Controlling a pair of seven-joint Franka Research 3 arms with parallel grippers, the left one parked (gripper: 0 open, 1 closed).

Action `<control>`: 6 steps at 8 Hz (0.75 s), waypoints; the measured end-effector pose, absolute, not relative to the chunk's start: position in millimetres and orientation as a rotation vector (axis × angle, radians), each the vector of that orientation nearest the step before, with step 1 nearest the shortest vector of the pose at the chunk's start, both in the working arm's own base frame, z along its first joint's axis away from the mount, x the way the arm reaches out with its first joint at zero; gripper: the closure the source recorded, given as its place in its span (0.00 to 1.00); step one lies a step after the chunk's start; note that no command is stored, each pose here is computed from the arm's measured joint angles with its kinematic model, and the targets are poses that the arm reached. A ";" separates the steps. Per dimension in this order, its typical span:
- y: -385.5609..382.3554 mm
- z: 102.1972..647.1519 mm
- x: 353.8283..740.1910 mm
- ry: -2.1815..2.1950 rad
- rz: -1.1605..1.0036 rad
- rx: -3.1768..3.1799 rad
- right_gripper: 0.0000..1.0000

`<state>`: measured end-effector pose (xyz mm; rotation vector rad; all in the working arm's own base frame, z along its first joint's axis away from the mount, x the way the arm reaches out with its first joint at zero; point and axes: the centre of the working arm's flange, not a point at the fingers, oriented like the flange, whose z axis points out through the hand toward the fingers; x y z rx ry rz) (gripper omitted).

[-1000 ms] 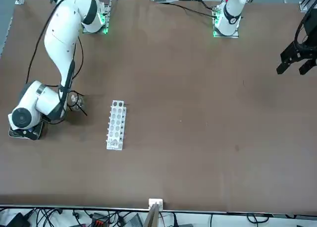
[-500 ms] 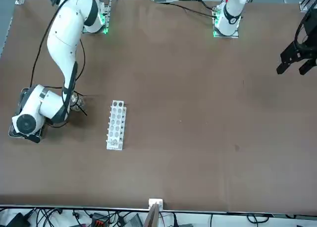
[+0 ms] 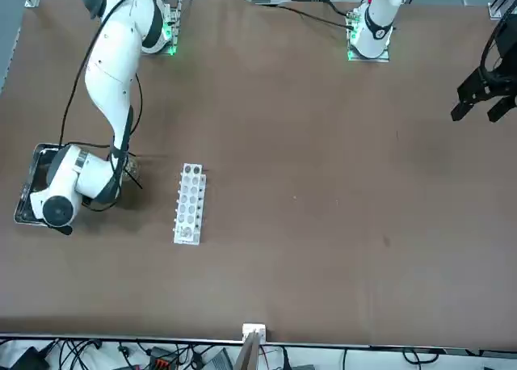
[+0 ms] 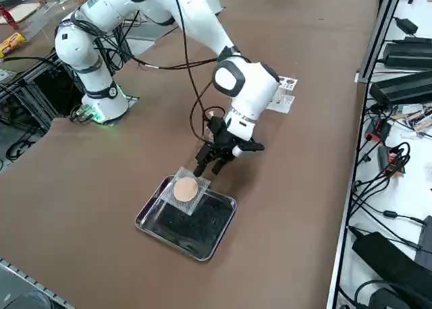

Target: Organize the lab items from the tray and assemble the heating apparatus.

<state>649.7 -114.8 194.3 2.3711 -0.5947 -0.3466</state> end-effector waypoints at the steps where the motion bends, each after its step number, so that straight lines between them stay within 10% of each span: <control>1: -115.5 190.9 646.9 -0.585 -0.372 2.351 0.06; 6: -104.0 173.0 641.9 -0.540 -0.436 2.342 0.11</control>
